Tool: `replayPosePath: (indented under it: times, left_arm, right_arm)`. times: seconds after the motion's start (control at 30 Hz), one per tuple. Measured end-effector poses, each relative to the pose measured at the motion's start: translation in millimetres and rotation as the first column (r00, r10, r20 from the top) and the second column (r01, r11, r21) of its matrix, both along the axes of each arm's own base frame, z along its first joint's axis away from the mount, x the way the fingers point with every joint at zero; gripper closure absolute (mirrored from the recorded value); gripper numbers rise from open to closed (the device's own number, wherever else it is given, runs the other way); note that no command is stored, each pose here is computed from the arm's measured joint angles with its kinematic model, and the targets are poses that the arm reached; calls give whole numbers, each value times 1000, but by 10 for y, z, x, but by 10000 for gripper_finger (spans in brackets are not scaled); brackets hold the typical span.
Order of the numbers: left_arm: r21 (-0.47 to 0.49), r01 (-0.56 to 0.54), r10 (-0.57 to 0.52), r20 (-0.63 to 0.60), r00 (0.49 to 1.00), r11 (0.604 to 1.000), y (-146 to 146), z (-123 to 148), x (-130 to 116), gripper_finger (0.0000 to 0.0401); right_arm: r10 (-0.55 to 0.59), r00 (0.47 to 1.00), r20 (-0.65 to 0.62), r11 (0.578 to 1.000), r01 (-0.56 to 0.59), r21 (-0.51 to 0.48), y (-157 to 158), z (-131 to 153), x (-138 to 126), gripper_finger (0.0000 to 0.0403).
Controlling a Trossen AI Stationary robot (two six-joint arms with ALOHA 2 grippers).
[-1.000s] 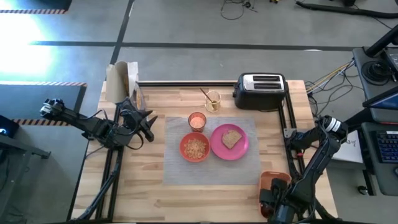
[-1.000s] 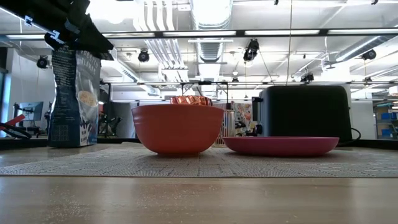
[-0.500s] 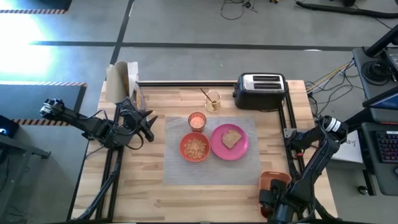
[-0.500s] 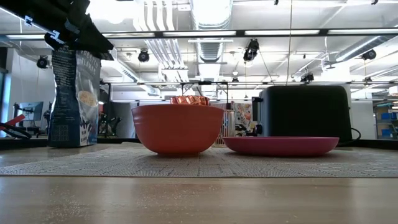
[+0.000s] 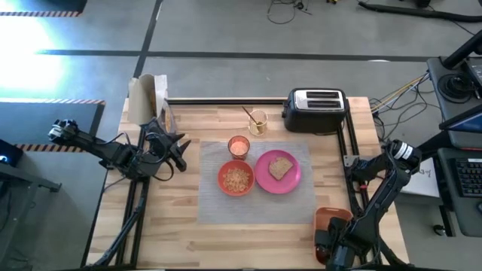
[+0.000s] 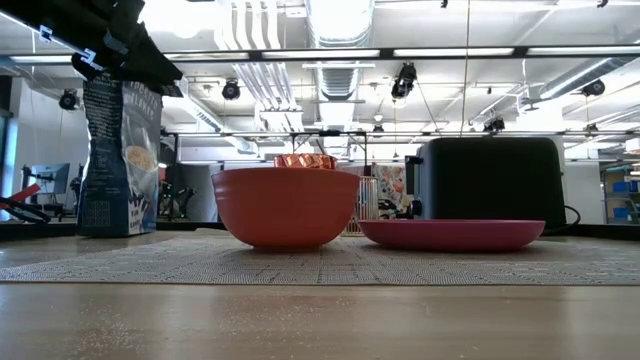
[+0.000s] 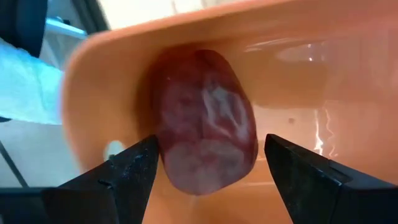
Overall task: Arrange a breakfast setting
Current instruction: Put the red apple on the gray tablemat to the top right of the orange bowl
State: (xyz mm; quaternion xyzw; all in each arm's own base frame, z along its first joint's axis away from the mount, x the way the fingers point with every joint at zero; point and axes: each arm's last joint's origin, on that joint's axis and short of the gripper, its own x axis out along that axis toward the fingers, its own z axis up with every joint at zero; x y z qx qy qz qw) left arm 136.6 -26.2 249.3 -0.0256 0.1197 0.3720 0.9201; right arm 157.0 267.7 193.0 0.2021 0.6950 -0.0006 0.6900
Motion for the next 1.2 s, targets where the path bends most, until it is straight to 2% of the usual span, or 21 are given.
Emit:
replayPosePath:
  times: [0.33,0.67,0.77,1.07,1.2]
  left_arm:
    - [13,5,-5,-13,1000,1000,0,0,-1,262]
    - [13,5,-5,-13,1000,1000,0,-1,0,262]
    - [13,5,-4,-13,1000,1000,0,0,0,262]
    - [13,5,-5,-13,1000,1000,0,-1,0,262]
    - [13,5,-4,-13,1000,1000,0,-1,0,262]
  right_arm:
    - [2,1000,4,1000,-2,-2,-56,-151,-33,134]
    - [16,999,32,1000,-17,22,-39,-166,-20,207]
    - [31,999,35,999,-32,25,-34,-163,-18,210]
    - [64,997,32,992,-67,106,17,47,-6,210]
    - [33,999,29,992,-36,122,-16,177,-25,210]
